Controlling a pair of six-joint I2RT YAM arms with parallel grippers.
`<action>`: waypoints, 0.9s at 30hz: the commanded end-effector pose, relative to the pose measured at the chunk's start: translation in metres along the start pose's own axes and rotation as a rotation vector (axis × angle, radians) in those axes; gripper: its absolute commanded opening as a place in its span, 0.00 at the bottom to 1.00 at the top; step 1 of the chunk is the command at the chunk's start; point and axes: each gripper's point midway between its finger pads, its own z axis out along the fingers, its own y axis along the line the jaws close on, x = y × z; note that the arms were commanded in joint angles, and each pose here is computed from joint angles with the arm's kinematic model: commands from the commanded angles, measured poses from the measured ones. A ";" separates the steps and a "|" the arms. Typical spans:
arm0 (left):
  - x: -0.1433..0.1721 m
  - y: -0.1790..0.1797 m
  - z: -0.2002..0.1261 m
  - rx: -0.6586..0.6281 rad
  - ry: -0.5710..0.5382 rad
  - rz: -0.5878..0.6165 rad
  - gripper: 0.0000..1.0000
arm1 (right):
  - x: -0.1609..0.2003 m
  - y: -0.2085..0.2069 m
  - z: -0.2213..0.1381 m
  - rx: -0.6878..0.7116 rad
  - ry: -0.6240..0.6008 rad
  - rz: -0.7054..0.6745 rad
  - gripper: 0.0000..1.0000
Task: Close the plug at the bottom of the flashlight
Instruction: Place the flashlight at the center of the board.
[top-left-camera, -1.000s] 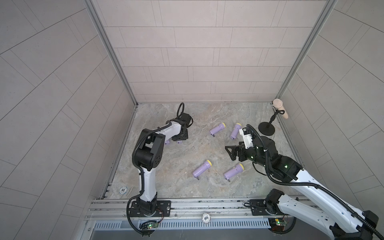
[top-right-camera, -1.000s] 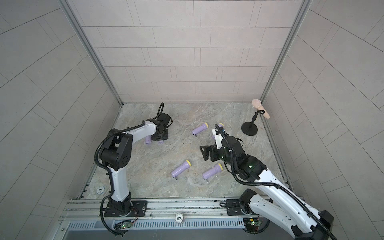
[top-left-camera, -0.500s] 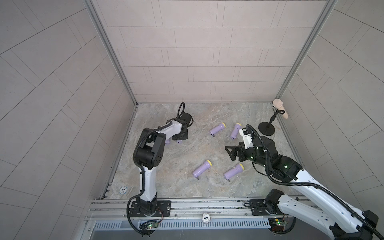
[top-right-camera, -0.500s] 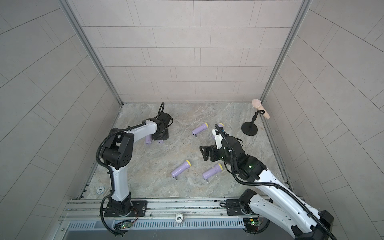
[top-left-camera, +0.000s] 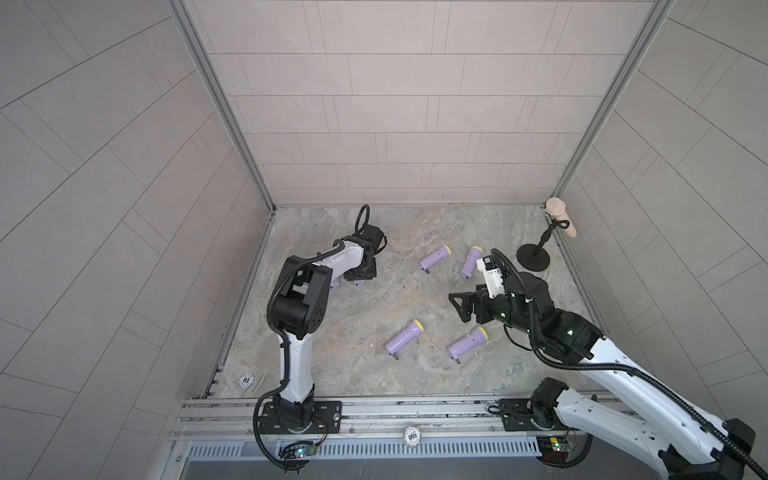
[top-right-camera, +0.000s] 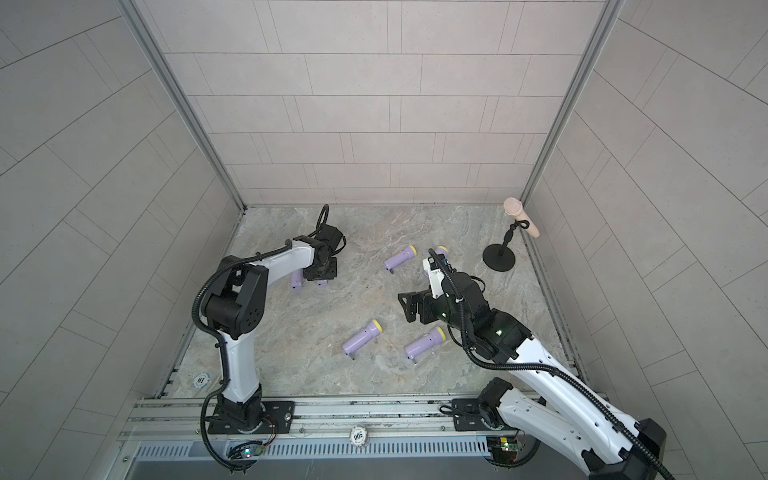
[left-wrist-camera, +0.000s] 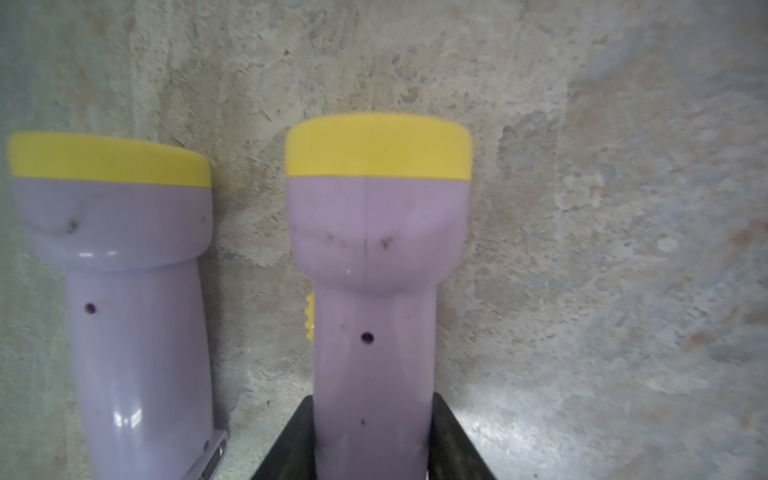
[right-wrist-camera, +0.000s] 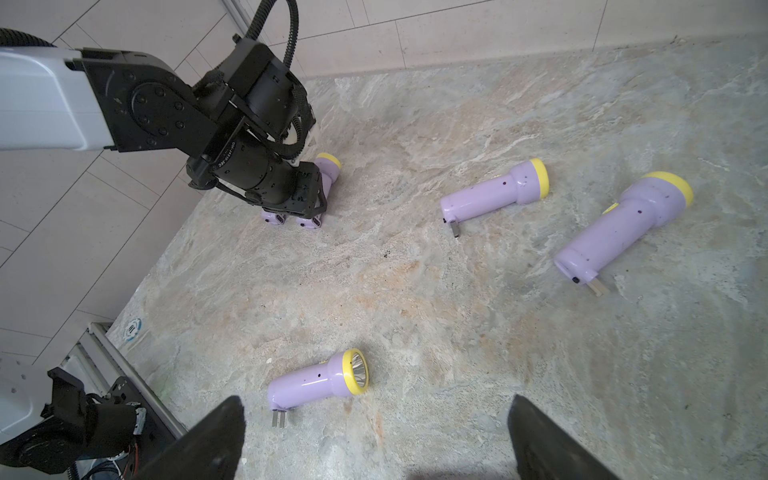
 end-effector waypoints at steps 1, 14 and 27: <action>0.002 0.005 0.002 -0.028 0.021 0.001 0.47 | -0.003 0.003 -0.001 -0.012 -0.012 0.002 1.00; -0.009 0.008 -0.016 -0.016 -0.027 -0.013 0.64 | -0.001 0.003 -0.002 -0.012 -0.012 0.006 1.00; -0.031 -0.005 -0.083 0.031 -0.185 0.011 0.83 | -0.005 -0.002 -0.009 0.017 -0.033 -0.002 1.00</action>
